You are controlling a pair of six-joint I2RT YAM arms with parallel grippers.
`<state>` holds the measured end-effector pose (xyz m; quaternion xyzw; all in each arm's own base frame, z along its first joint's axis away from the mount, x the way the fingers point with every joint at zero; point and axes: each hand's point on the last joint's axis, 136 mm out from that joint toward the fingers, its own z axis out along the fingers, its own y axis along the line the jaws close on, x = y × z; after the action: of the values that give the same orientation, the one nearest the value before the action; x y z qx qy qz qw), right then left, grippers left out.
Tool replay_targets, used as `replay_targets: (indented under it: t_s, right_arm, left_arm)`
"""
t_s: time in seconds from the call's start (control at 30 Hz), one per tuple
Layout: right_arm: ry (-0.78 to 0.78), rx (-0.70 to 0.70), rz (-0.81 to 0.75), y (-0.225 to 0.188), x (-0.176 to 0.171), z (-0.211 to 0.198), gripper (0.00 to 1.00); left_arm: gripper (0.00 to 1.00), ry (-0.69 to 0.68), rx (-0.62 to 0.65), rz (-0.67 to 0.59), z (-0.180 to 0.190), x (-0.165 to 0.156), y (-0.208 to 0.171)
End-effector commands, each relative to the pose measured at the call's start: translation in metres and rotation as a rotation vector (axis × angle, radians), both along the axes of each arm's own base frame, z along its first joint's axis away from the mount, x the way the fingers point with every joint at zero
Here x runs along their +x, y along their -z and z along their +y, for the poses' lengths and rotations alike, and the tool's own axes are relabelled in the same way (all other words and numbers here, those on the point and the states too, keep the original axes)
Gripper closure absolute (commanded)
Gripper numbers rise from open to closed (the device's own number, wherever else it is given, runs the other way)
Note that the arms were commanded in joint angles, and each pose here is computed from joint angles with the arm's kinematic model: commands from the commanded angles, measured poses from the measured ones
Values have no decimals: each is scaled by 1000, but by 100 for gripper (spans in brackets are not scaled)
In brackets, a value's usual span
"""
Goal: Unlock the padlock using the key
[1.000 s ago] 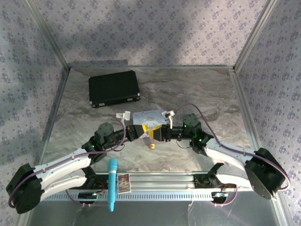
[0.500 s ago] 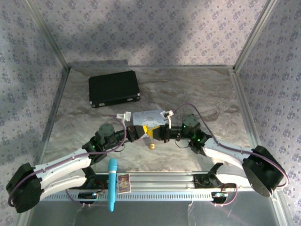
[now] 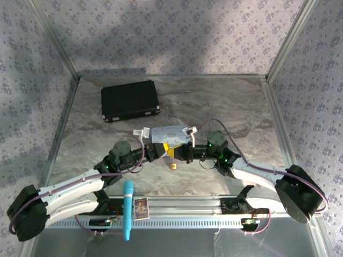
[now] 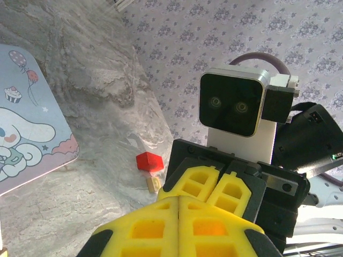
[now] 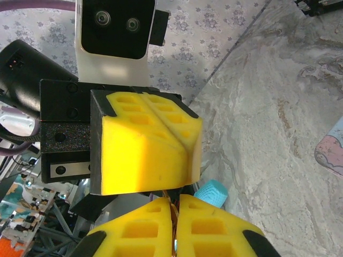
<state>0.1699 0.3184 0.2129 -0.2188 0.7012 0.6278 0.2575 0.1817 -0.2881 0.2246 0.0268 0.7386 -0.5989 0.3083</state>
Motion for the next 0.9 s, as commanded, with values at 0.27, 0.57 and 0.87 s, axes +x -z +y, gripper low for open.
replay_targets:
  t_s: [0.27, 0.57, 0.87]
  right_arm:
    - [33, 6, 17, 6, 2, -11, 100]
    - [180, -183, 82, 51, 23, -40, 100]
    - [367, -448, 123, 97, 41, -84, 100]
  left_arm:
    - [100, -83, 14, -30, 7, 11, 0]
    - [0, -239, 157, 16, 33, 26, 20]
    - [18, -233, 537, 198, 30, 20, 94]
